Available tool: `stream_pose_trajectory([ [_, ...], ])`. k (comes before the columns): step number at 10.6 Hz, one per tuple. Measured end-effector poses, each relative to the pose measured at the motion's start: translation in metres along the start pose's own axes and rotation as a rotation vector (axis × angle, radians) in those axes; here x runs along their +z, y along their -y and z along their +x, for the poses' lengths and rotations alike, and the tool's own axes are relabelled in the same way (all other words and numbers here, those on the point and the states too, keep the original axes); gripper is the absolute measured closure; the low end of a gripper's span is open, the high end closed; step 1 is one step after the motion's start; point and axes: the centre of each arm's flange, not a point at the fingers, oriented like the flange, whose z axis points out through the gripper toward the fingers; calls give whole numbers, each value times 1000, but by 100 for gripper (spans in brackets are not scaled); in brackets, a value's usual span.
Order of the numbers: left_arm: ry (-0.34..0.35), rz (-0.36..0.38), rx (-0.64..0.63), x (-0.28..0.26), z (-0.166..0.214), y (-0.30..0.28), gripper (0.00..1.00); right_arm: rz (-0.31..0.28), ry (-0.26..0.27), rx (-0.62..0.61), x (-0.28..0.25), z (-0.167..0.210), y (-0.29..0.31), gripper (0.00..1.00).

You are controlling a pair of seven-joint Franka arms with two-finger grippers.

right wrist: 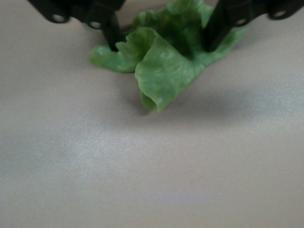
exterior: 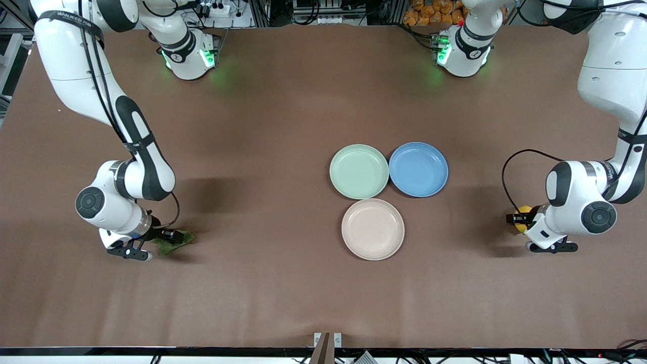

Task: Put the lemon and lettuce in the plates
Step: 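Carry the lemon to the white plate while the right gripper carries lettuce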

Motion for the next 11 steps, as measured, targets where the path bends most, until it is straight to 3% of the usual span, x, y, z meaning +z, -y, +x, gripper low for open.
stream_pose_trajectory([
  [2, -72, -4, 7, -47, 4, -11, 33, 3, -10, -15, -4, 2, 10, 54],
  [5, -133, -83, -55, -102, 0, -55, 33, 10, -5, -25, -18, 10, 20, 97],
  [8, -158, -151, -144, -129, -1, -98, 33, 20, 80, 0, -72, 25, 40, 96],
  [11, -161, -199, -239, -146, -3, -141, 33, 43, 110, 64, -138, 31, 78, 96],
])
